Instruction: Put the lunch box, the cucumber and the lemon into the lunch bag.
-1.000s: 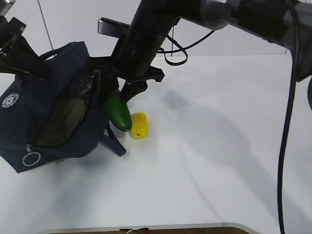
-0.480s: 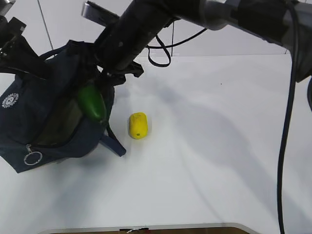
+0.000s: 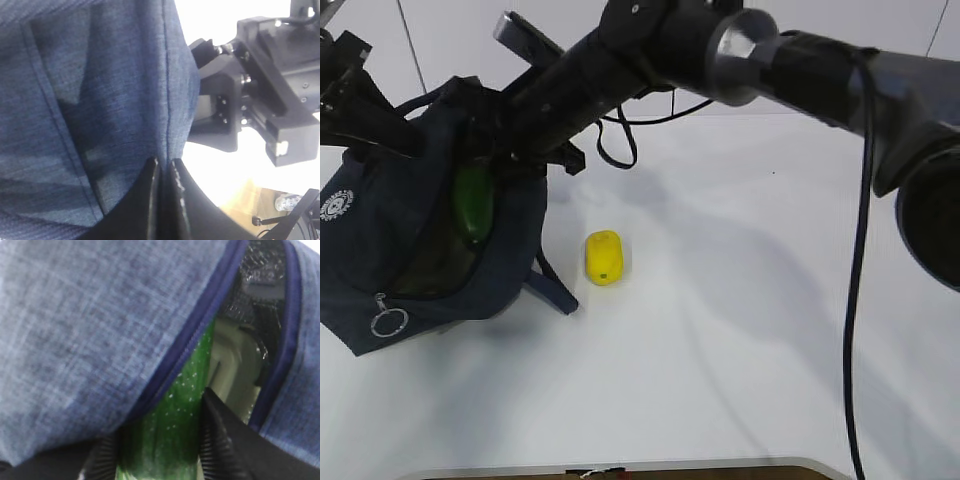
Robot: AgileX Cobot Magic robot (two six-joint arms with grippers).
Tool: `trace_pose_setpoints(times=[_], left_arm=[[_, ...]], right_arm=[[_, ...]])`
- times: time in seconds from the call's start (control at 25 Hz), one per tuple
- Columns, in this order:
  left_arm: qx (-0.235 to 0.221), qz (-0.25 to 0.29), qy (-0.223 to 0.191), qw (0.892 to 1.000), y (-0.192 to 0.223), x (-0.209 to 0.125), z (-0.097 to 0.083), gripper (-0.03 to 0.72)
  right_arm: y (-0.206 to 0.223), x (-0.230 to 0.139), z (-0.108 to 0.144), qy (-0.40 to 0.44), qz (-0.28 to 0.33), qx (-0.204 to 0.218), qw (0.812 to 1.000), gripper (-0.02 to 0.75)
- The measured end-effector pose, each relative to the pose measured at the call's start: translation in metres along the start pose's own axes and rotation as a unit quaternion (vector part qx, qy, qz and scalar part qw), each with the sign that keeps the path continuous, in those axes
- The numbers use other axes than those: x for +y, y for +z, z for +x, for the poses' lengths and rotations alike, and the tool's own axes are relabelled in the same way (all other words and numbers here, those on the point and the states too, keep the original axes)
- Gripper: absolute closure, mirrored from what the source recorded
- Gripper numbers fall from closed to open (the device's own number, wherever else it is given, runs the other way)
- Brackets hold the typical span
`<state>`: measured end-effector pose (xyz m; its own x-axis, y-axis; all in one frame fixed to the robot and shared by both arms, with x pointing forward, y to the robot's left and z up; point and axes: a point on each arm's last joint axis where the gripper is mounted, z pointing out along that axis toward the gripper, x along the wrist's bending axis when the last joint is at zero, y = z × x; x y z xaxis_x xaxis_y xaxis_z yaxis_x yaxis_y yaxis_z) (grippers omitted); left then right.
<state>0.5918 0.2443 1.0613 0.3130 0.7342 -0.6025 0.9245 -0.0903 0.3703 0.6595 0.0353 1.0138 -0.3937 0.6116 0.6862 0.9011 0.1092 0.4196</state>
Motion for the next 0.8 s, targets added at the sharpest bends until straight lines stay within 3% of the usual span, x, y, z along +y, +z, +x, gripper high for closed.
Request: trace_pose_setpoints(times=[0.32,0.44,0.6,0.8], left_arm=[[0.000,0.000,0.000,1.000,0.0000,0.0000,0.0000,0.697],[0.000,0.000,0.000,1.000,0.0000,0.0000,0.0000,0.697],[0.000,0.000,0.000,1.000,0.0000,0.0000,0.0000,0.697],[-0.001,0.001,0.000,1.000,0.0000,-0.0002,-0.0001,0.697]], right_arm=[[0.0090,-0.0009,-0.0047,0.012,-0.005,0.011,1.000,0.398],[0.0094,-0.0006,-0.0042,0.010,-0.008,0.011,1.000,0.339],[0.0094,-0.0003,-0.0042,0.011,-0.010,0.011,1.000,0.188],[0.0094,-0.0021,-0.0040,0.010,0.000,0.012,1.000,0.177]])
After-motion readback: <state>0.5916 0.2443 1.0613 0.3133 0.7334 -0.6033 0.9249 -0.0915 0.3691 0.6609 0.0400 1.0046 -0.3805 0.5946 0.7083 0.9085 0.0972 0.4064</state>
